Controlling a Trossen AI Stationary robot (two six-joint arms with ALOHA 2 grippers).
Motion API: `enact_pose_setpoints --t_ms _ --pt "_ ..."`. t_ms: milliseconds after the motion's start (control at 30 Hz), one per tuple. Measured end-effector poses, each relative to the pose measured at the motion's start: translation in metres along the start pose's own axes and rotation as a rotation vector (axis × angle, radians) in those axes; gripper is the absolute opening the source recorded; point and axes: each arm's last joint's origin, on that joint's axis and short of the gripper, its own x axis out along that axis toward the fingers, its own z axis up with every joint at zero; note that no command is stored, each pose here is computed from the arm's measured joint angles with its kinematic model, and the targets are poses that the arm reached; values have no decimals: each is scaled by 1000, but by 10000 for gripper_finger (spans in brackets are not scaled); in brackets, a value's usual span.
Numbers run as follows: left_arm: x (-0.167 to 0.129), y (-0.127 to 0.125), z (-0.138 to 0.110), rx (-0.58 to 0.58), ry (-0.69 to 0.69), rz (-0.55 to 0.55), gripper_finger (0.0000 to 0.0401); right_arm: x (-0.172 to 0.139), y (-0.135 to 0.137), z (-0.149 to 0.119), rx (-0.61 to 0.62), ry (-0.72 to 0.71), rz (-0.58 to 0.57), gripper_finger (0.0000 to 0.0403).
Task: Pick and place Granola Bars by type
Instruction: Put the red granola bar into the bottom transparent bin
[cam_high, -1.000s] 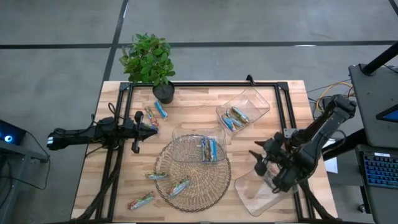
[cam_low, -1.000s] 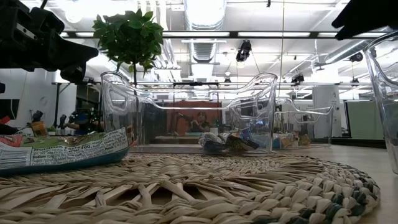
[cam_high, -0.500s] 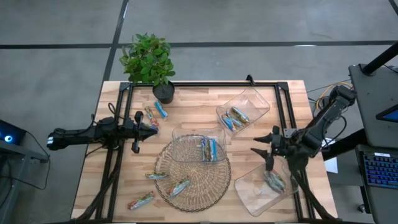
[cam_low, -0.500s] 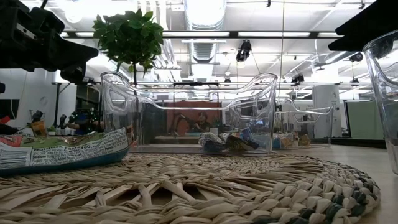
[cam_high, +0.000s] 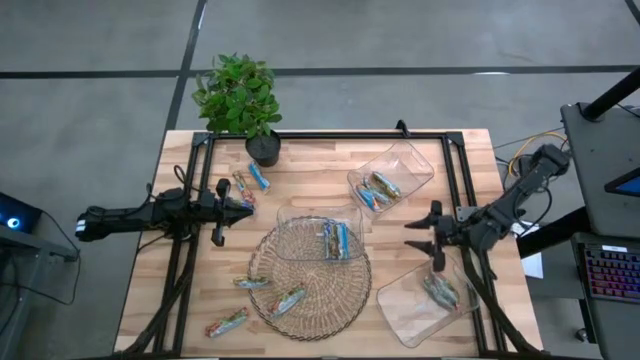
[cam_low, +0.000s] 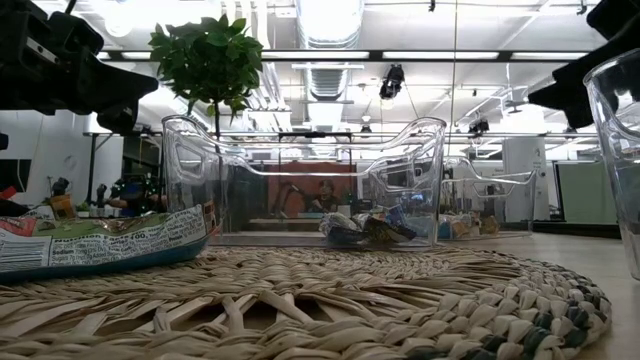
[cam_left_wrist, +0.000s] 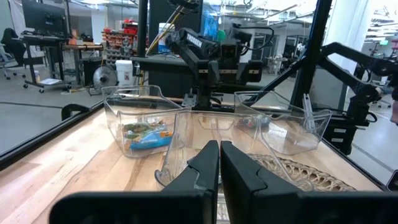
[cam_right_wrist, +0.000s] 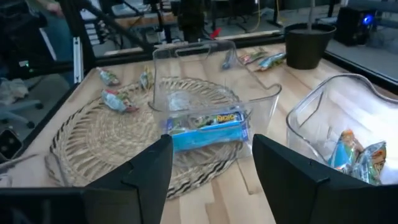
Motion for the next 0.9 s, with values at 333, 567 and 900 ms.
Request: enact_pose_setpoints --t_ms 333,567,900 --pt "0 0 0 0 0 0 0 10 -12 -13 22 -145 34 210" --pt "0 0 0 0 0 0 0 11 -15 -11 -130 -167 -40 210" --pt "0 0 0 0 0 0 0 12 -18 -7 7 -199 -60 210"
